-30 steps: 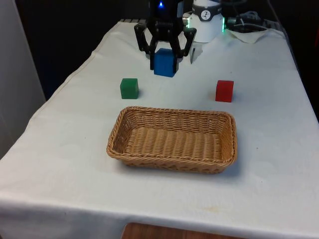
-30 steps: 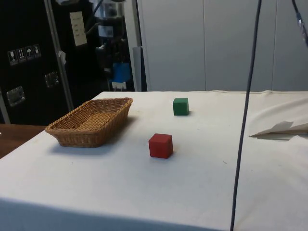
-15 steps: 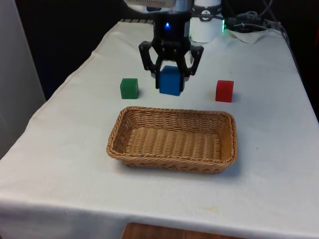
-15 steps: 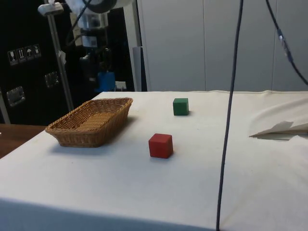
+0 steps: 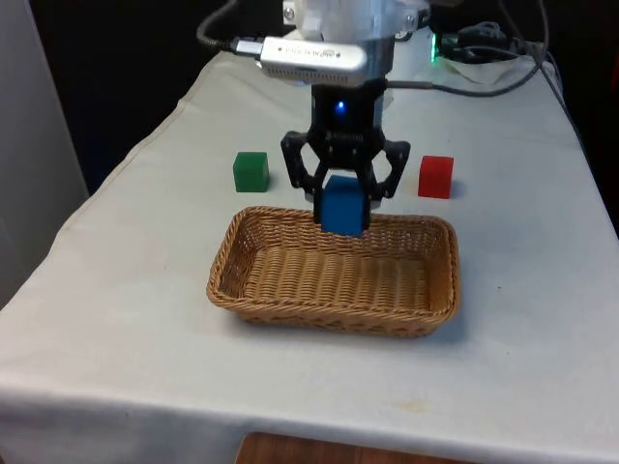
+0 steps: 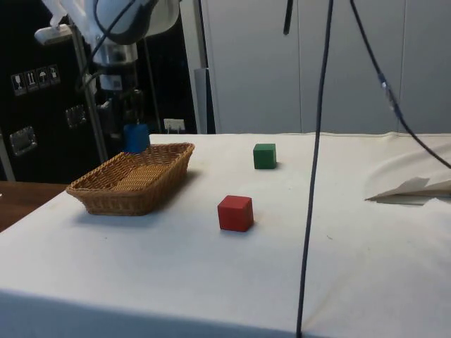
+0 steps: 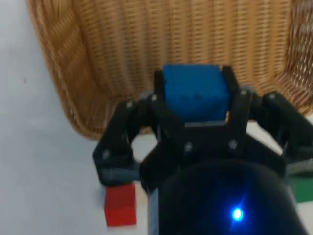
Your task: Pick up the blue cube and place it into the basket.
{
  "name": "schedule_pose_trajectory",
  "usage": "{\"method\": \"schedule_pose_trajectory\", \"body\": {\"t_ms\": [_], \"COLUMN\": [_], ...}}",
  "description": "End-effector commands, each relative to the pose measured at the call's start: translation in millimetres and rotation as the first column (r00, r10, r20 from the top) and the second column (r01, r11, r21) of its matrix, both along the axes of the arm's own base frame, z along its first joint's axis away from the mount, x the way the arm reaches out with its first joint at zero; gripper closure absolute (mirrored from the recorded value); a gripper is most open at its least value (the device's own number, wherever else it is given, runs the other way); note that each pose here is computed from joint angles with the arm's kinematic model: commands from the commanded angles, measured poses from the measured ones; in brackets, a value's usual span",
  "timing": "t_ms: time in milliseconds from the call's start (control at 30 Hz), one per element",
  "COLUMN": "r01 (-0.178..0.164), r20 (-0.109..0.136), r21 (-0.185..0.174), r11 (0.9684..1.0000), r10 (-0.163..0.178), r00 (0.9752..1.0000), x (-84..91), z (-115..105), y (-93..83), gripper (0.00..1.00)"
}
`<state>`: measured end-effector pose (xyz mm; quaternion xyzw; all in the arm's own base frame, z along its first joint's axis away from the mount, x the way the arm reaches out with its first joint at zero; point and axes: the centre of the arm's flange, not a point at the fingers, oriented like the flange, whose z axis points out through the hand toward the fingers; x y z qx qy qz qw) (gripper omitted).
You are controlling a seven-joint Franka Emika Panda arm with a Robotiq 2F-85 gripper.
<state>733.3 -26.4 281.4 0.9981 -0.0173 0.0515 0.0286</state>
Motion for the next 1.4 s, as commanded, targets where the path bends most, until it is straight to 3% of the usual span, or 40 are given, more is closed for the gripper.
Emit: {"method": "schedule_pose_trajectory", "body": {"t_ms": [0, 300, 333, 567, 600, 667, 800, 867, 900, 933, 1167, 1200, 1233, 1367], "r01": [-0.003, -0.009, -0.006, -0.004, 0.000, -0.001, 0.001, 0.002, 0.006, 0.003, 0.006, 0.008, 0.005, 0.006], "r20": [-0.001, 0.030, 0.025, 0.052, 0.046, 0.056, 0.058, 0.057, 0.053, 0.056, 0.052, 0.049, 0.052, 0.052], "r21": [0.000, 0.001, -0.008, 0.021, 0.005, 0.032, 0.053, 0.063, 0.049, 0.069, 0.118, 0.106, 0.125, 0.123], "r11": [1.0000, 1.0000, 0.9999, 0.9998, 1.0000, 0.9995, 0.9986, 0.9980, 0.9988, 0.9976, 0.9930, 0.9943, 0.9921, 0.9924], "r10": [0.003, 0.009, 0.007, 0.003, 0.000, 0.000, -0.004, -0.006, -0.008, -0.007, -0.012, -0.013, -0.012, -0.013], "r00": [1.0000, 0.9995, 0.9997, 0.9987, 0.9990, 0.9984, 0.9983, 0.9983, 0.9985, 0.9984, 0.9986, 0.9987, 0.9986, 0.9986], "x": [3.0, 20.4, 18.7, 25.7, 24.2, 25.8, 25.3, 24.9, 24.1, 24.6, 23.3, 22.1, 23.1, 23.0], "z": [-4.1, -29.0, -25.7, -47.2, -45.3, -53.7, -61.6, -65.6, -63.8, -67.8, -77.9, -77.9, -78.5, -79.8], "y": [1.6, 0.5, 1.3, 1.0, -0.1, -0.7, -2.7, -4.6, -4.6, -4.7, -12.8, -14.2, -13.5, -14.1], "gripper": [0.98, 0.98, 0.98, 0.98, 0.98, 0.98, 0.98, 0.98, 0.98, 0.98, 0.98, 0.98, 0.98, 0.98]}}
